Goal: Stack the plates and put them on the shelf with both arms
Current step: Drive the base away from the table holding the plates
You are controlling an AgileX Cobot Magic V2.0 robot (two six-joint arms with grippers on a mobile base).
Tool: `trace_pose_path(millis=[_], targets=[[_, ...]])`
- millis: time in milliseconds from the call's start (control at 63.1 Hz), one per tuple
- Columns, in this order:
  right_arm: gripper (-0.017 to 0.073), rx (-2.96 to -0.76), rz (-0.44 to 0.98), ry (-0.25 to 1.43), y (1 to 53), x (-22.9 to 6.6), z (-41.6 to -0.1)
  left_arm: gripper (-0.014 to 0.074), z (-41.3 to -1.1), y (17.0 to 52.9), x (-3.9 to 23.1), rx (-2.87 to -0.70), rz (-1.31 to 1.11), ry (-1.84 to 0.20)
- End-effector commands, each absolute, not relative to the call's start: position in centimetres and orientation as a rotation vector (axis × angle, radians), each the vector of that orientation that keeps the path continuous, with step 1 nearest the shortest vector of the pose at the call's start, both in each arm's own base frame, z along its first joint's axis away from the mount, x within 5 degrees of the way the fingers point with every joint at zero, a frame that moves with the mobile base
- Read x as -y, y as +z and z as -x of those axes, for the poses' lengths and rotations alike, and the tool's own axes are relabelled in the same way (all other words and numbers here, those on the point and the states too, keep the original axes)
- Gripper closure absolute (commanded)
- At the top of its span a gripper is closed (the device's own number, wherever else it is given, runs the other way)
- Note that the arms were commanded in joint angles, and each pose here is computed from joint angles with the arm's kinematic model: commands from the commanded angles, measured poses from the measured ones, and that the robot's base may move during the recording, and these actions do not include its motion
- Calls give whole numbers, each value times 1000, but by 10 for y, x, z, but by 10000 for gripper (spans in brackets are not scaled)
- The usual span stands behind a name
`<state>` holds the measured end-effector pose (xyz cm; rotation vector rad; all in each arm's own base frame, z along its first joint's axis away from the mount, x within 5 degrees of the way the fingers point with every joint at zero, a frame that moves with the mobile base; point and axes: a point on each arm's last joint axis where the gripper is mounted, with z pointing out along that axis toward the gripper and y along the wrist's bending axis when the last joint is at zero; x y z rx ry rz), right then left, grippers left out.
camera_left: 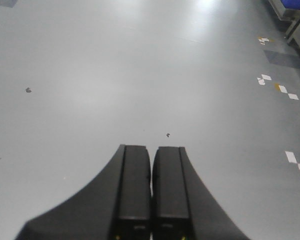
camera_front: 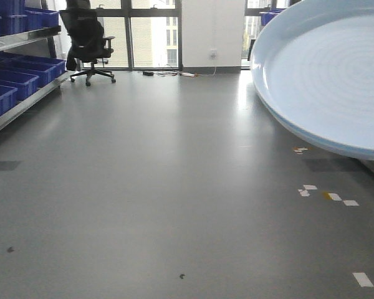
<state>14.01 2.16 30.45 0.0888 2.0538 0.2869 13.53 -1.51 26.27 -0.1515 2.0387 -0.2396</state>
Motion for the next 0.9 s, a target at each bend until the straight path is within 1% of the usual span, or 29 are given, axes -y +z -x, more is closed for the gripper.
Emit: trace_pose_path(millis=[0,888], targets=[[503,-1916,-98,292,325,-20,-143,505,-140,278,15,-1934,157,-255],[503,-1918,-97,292,324,-20,-143,505,-140,278,15,-1934,157,-255]])
